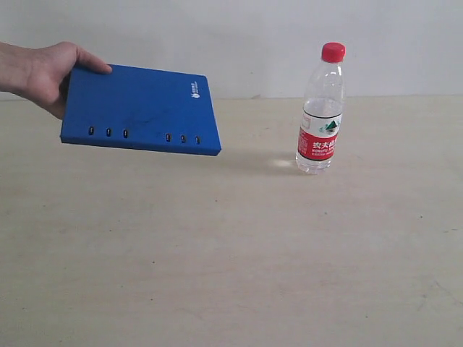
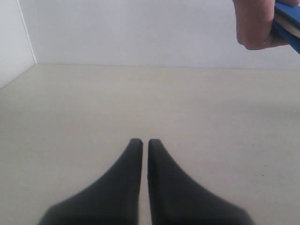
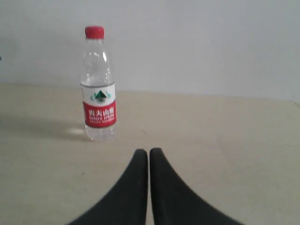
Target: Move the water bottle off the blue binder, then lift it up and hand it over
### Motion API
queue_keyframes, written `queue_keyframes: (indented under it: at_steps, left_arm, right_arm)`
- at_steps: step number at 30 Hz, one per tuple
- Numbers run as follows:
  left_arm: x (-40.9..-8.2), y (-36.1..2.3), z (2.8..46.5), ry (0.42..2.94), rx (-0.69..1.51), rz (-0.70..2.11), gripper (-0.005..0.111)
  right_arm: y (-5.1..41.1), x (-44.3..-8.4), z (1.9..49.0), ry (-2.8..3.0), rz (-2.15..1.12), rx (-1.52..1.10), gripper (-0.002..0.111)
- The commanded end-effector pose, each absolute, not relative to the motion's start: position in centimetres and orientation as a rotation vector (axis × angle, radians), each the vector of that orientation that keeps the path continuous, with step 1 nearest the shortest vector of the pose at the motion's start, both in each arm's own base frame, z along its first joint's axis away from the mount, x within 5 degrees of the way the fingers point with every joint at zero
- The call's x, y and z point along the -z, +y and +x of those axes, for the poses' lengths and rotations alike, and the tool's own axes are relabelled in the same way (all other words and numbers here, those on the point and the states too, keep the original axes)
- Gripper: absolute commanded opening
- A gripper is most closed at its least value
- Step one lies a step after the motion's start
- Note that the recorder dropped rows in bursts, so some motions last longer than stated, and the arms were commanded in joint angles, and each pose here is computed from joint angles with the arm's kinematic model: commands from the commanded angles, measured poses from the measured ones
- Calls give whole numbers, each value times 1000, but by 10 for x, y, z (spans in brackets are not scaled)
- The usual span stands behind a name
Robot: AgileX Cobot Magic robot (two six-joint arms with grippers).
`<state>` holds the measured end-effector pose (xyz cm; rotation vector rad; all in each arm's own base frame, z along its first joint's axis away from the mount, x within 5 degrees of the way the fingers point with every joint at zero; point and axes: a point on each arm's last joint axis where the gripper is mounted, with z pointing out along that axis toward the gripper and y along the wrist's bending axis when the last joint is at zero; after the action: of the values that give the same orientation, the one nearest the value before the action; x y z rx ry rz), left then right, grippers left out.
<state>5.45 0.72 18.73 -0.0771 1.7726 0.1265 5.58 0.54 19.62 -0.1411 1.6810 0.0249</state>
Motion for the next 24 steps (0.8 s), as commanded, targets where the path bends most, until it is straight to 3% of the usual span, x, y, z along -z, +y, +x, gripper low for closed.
queue_keyframes:
  at_steps: [1,24]
  left_arm:
    - [-187,7,54,1768,-131,-73,4]
    - [-187,7,54,1768,-131,-73,4]
  right_arm:
    - [3,-183,54,1807,-159,15,0]
    - [4,-183,54,1811,-128,-11,0]
